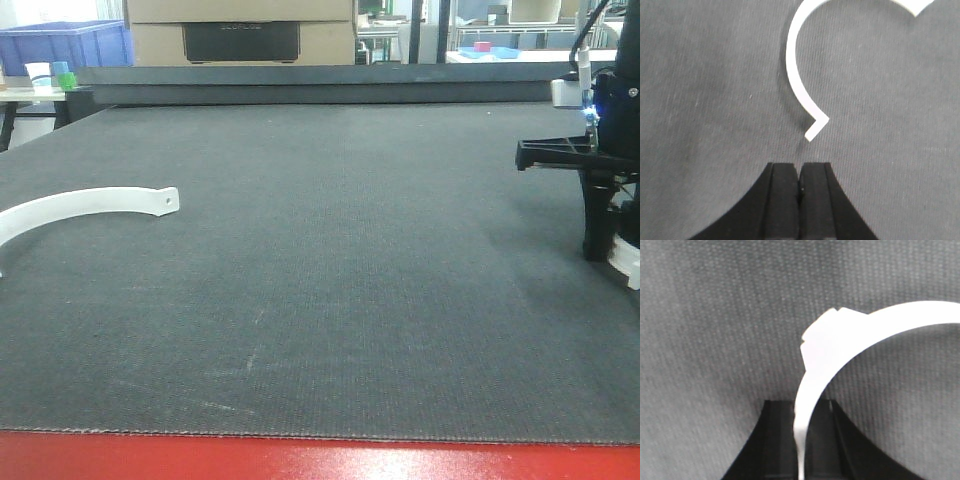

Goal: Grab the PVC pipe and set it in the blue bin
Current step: 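Lift both held white clamps up off the table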

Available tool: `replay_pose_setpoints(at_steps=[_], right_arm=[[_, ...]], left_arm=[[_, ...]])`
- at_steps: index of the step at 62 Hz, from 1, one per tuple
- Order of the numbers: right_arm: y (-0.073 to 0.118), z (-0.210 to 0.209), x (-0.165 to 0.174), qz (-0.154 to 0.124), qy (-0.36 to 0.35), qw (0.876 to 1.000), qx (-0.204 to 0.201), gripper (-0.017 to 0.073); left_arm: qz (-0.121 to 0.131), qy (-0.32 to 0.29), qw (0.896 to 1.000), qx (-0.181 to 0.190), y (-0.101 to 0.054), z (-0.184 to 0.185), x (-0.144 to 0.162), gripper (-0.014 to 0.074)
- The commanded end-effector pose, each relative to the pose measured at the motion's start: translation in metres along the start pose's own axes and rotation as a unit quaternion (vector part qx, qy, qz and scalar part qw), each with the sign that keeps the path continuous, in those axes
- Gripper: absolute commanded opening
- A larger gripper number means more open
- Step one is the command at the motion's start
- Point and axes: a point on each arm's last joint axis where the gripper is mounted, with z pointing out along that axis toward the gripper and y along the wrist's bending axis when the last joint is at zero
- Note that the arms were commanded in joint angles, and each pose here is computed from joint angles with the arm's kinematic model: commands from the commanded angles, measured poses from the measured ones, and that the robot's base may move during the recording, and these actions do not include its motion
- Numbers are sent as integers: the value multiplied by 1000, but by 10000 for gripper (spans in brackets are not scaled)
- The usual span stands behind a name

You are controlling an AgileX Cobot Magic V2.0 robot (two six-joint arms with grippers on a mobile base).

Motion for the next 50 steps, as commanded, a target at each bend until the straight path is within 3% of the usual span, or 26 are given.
replay_pose_setpoints(at_steps=[1,12,21,36,50], right_arm=[[6,-16,2,-37,-16,999,3,-157],[25,-45,10,-102,-59,993,13,-157],[38,-65,14,-145,-85,986,5,-157],[39,-67,14,-147,-86,985,4,-157],[40,-66,13,-147,-93,985,2,-157]], left_arm=[[-7,-2,1000,-2,2,-11,-7,-111],[-4,20,1000,-14,4,-15,-23,-111],[39,71,997,-17,3,0,-44,-111],[41,114,993,-18,1,48,-80,-111],[38,117,992,-16,1,88,-89,-111]])
